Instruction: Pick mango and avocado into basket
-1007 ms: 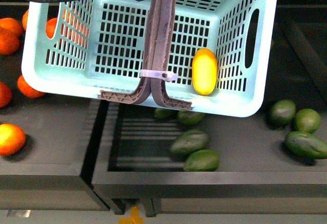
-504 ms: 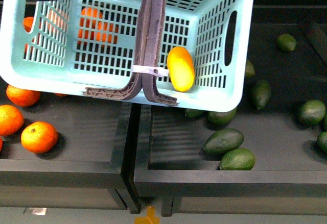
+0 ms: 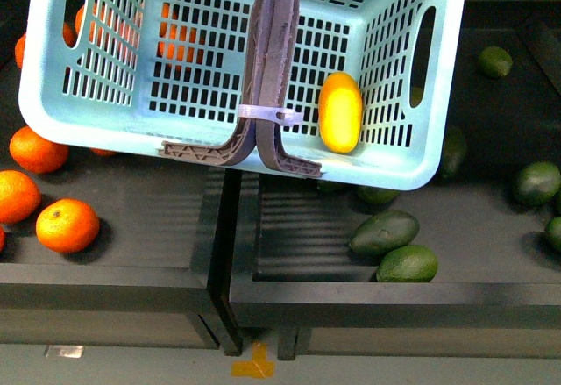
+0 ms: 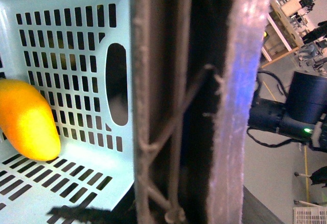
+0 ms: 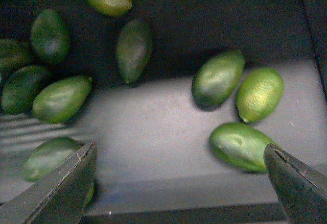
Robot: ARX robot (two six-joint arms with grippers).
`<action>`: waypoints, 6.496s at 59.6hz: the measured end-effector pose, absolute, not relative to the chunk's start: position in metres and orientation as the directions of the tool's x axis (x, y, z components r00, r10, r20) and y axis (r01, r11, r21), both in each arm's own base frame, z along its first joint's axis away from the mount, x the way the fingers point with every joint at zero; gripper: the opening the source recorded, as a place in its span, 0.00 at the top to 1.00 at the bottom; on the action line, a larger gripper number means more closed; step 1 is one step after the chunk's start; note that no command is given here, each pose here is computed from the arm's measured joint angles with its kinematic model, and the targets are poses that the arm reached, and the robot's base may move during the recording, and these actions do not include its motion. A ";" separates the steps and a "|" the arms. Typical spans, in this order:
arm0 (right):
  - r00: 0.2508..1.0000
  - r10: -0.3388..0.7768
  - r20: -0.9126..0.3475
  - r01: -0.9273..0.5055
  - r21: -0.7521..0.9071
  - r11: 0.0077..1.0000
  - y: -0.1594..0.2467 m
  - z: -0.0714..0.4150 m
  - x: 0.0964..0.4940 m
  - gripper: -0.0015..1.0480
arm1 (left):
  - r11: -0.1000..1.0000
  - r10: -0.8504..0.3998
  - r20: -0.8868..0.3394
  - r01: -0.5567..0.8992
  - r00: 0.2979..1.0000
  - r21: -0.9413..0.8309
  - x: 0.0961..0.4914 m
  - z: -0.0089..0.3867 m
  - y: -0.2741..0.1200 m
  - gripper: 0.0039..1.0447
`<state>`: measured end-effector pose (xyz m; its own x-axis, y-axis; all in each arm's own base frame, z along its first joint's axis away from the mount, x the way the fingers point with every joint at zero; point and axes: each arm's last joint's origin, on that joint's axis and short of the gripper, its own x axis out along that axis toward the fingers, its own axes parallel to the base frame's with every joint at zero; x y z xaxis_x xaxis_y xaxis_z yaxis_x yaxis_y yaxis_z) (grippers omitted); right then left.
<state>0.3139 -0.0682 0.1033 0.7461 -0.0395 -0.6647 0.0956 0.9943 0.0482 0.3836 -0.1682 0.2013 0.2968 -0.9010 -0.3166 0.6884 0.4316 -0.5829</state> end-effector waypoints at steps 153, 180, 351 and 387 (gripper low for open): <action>0.896 0.312 -0.315 -0.180 0.386 0.905 0.053 0.252 0.360 0.49 | 0.423 -0.905 -0.314 0.691 0.289 -0.586 0.383 0.201 -0.169 0.86; 0.882 0.215 -0.419 -0.084 0.309 0.947 0.087 0.216 0.355 0.15 | 0.428 -0.903 -0.315 0.690 0.293 -0.584 0.383 0.201 -0.168 0.86; 1.000 0.001 0.013 -0.001 0.002 1.000 0.000 0.169 0.097 0.83 | 0.428 -0.903 -0.315 0.684 0.292 -0.591 0.384 0.201 -0.168 0.86; 1.000 -0.002 0.011 0.002 0.003 1.000 0.000 0.169 0.097 0.08 | 0.405 -0.913 -0.309 0.694 0.267 -0.596 0.381 0.201 -0.173 0.86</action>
<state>0.0969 0.0001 0.1690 0.9999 -0.0019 0.0113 0.0019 1.0000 0.0029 0.3810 -0.1730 0.2014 0.2670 -0.9128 -0.3091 0.6938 0.4047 -0.5957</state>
